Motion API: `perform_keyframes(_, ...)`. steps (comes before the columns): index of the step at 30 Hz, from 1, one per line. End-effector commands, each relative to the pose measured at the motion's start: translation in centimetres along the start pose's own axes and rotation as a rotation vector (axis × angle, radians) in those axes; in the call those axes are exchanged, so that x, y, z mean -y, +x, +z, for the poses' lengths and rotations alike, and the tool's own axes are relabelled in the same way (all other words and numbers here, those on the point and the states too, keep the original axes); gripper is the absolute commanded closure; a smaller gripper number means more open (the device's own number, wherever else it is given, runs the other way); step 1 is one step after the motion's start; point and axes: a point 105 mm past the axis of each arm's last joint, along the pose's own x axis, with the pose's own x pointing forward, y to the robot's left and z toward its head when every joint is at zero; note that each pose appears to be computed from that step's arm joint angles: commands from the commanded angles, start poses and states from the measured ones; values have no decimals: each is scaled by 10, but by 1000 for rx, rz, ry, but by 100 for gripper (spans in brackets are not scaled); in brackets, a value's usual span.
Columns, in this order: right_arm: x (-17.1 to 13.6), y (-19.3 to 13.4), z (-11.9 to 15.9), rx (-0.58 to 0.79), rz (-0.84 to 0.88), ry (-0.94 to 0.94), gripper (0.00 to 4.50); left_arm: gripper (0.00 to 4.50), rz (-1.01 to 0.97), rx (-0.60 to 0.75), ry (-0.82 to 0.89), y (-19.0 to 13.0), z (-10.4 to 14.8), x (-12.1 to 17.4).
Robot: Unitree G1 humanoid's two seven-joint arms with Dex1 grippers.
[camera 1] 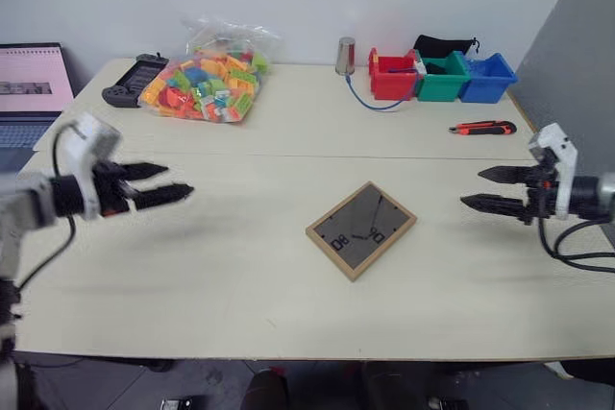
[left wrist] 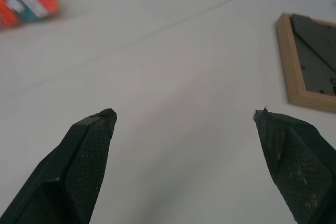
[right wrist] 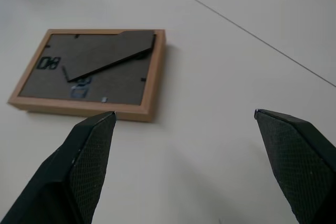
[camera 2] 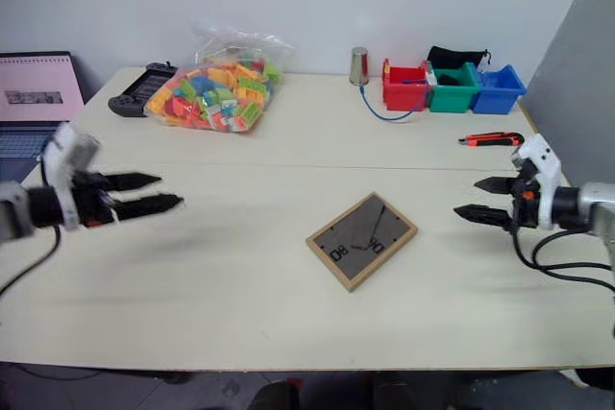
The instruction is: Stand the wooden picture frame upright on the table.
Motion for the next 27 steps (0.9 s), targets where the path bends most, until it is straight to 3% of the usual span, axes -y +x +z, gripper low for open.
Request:
perform_keyframes(1,-2,3,9,18,8,-33,4,0,13,18,23,5,2,-6)
perform_keyframes(19,-22,20,-11,-11,31,-6,4,0,-19,-25,18,25,-14,6)
perform_keyframes(27,-41,28,-21,0,-11,24,165,155,-110,14,35,65,-15,27)
